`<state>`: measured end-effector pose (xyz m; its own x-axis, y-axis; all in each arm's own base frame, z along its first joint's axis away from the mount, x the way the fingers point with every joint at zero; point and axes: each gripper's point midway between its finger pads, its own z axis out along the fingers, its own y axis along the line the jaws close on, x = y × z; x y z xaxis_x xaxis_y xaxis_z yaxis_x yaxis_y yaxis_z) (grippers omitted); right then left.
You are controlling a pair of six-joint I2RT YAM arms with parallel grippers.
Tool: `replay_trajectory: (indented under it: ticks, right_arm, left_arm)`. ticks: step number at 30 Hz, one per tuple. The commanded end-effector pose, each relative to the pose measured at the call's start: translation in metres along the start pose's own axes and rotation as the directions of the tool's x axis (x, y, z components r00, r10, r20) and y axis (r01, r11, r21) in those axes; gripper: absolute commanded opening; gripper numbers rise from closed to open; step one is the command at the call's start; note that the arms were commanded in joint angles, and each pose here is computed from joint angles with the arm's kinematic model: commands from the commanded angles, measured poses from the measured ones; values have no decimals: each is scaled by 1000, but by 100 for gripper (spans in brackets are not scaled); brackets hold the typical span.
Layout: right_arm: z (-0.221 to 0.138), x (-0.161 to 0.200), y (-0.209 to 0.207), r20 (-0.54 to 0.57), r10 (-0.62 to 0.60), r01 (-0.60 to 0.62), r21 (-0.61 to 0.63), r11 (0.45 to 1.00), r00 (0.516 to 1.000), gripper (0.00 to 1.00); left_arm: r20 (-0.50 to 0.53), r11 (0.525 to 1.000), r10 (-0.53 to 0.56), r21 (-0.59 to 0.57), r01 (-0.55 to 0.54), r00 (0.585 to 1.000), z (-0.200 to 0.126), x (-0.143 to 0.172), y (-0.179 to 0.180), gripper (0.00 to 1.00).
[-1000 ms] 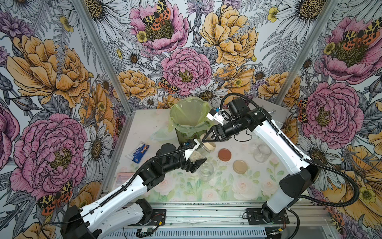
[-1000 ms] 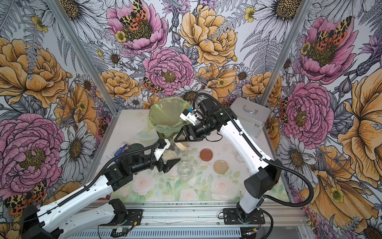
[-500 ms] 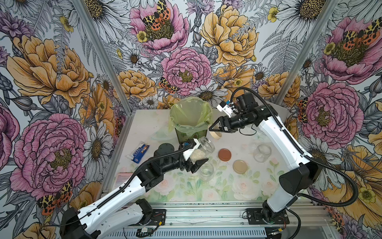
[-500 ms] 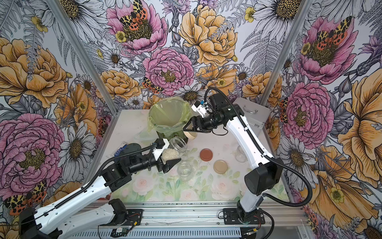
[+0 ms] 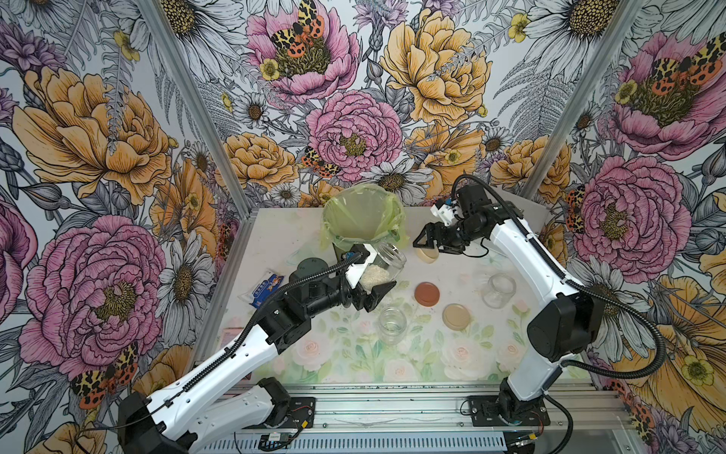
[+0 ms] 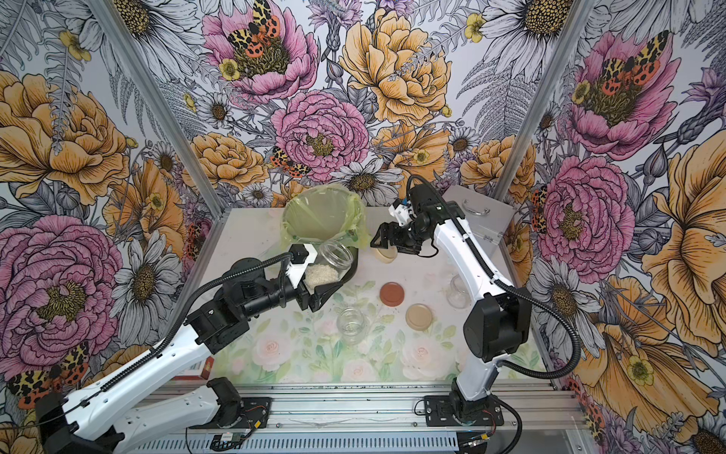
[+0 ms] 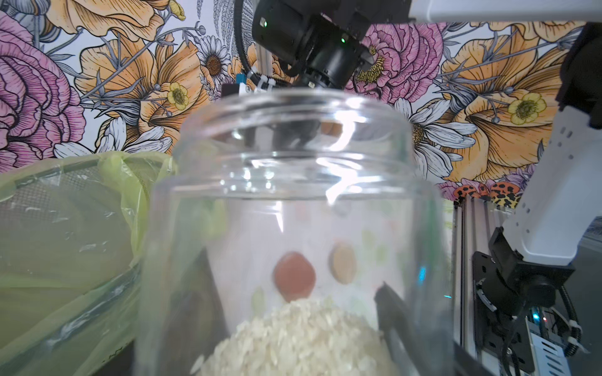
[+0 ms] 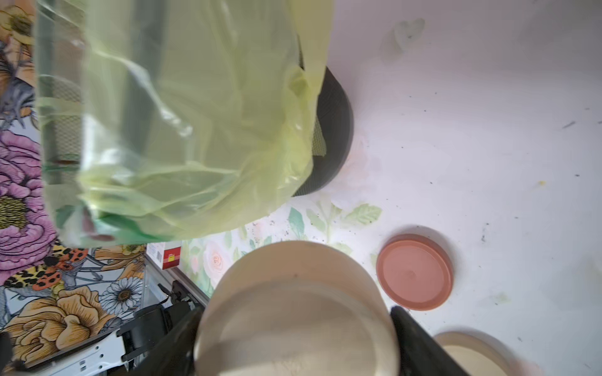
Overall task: Empty moldy rice from jars
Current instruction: Place the lid at the center of the board.
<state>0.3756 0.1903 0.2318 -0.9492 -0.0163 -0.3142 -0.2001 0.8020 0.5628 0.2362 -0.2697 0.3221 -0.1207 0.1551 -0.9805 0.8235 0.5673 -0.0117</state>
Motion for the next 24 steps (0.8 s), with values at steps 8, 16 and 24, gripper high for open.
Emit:
replay_trajectory:
  ticks: [8, 16, 24]
  right_arm:
    - [51, -31, -86, 59, 107, -118, 257, 959, 993, 66]
    - [91, -35, -147, 36, 143, -144, 455, 879, 989, 69]
    - [107, -40, -174, 27, 156, -146, 525, 838, 987, 78]
  left_arm:
    - [70, 986, -116, -111, 124, 991, -9, -54, 33, 0]
    - [49, 951, -263, -155, 267, 964, -4, -64, 50, 0]
    - [23, 897, -416, -154, 414, 909, 11, -80, 58, 0]
